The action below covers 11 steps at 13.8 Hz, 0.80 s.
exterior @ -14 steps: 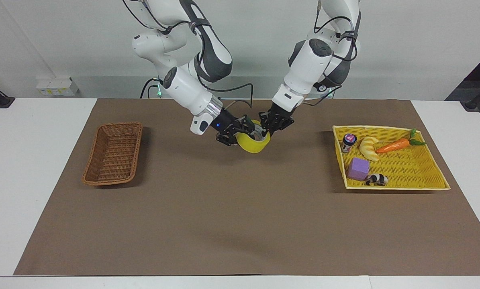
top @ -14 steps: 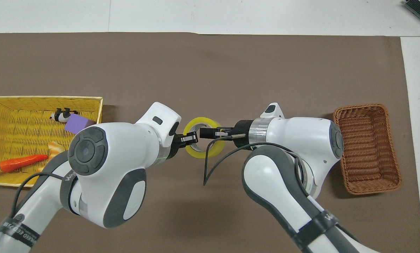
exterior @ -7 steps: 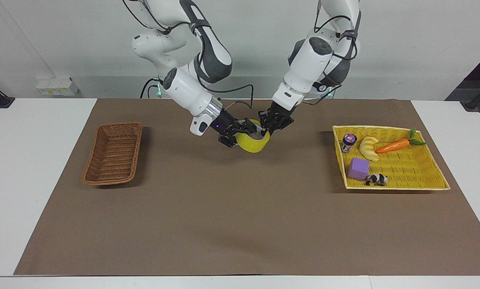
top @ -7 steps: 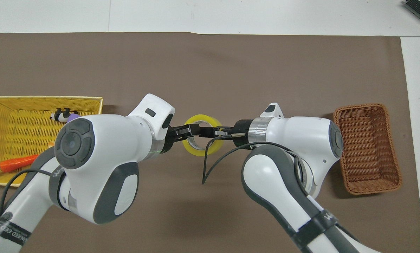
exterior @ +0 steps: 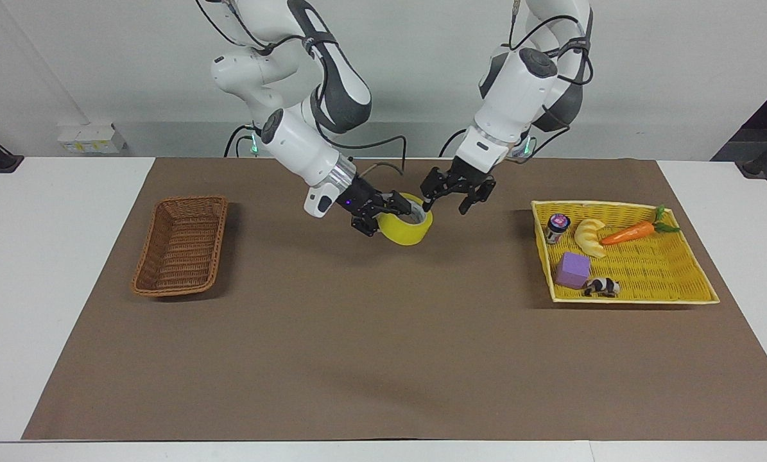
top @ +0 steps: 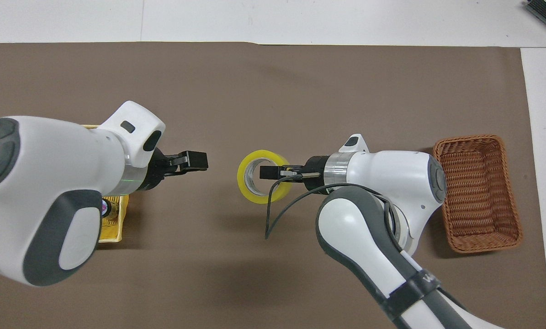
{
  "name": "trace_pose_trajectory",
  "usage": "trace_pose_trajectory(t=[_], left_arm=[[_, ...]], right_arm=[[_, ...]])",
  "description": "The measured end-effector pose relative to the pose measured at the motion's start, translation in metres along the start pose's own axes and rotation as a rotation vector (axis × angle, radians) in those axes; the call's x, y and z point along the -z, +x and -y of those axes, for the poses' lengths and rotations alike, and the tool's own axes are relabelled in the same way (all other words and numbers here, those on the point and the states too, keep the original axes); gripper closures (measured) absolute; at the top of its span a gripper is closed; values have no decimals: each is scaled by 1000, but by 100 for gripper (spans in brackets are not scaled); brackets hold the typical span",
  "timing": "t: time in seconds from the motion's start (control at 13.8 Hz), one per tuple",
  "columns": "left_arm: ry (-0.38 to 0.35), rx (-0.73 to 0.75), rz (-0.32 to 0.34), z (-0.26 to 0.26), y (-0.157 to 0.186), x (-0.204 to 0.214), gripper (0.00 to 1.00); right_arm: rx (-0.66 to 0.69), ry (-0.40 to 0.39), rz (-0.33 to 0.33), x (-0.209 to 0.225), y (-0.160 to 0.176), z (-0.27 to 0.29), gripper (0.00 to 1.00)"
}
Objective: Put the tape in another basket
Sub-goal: 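Open the left gripper and withdraw it while the right gripper holds the tape, then carry the tape with the right gripper into the wicker basket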
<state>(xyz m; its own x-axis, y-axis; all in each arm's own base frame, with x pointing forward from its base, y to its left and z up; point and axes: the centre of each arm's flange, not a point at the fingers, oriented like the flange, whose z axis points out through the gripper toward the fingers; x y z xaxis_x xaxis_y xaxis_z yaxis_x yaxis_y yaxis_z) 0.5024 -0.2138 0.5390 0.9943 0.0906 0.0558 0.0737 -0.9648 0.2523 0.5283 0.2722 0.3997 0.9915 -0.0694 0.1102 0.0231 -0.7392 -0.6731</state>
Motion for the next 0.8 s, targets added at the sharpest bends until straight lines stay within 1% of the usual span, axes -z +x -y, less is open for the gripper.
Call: trace_pose_trajectory(t=[0.22,0.36,0.51,0.58,0.65,0.8], left_arm=[[80,-72,-8,40,12,13,0],[117,-141,-21,73,25,20,0],[165,-202,-47,113,41,36,0],[180,-222,-69,131,50,50,0],[189,-232,-94,146,58,70,0],[199,-243,-103,162,64,109,0]], right_arm=[[-41,7,35,11,8,-4,100],[-53,-12,75,29,17,-4,100],[-72,-33,154,55,26,-1,100],[-85,-40,190,69,30,1,100],[-99,-41,226,84,34,3,100],[-102,-53,294,107,36,1,100]])
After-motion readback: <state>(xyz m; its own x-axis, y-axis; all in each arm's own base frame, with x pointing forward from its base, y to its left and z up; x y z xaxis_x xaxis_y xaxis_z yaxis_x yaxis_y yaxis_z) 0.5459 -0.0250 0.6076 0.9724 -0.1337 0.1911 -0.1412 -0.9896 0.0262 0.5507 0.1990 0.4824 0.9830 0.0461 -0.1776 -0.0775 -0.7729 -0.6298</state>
